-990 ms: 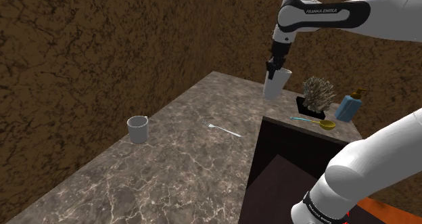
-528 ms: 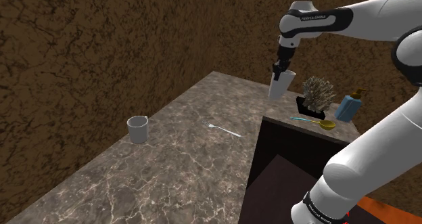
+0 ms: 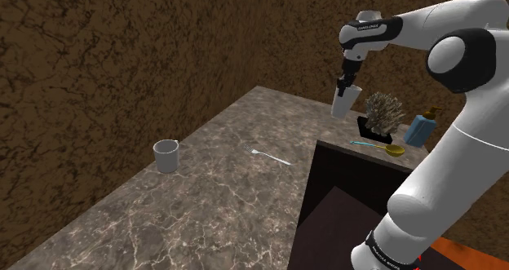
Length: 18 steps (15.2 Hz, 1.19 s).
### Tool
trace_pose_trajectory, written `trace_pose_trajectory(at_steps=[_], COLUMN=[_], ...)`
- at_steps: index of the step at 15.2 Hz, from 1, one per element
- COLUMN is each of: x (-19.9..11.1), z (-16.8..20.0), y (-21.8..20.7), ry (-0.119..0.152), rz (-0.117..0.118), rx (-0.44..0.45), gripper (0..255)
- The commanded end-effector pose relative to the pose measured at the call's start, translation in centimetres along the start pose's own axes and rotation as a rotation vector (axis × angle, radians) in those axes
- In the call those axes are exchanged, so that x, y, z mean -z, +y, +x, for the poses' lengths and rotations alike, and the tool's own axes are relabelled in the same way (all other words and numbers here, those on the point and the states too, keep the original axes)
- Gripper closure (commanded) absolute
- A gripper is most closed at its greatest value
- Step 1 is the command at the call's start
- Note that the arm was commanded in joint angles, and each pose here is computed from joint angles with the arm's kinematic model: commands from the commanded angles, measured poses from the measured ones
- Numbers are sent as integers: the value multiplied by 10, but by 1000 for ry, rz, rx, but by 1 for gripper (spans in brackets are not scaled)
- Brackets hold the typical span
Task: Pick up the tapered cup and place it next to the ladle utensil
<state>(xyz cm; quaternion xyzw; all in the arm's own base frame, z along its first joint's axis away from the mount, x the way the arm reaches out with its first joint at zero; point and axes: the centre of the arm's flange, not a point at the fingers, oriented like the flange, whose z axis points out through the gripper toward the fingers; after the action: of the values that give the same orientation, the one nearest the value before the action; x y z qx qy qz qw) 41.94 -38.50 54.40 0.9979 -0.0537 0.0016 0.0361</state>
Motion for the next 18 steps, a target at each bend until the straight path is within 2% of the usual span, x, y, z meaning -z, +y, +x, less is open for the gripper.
trace_pose_trajectory(at_steps=[1,13,18], x=[-7,-52,-78], z=[5,26,26], y=[27,174,172], ry=[1,1,1], rz=[-1,-1,-1], rx=[2,2,2], gripper=[255,255,255])
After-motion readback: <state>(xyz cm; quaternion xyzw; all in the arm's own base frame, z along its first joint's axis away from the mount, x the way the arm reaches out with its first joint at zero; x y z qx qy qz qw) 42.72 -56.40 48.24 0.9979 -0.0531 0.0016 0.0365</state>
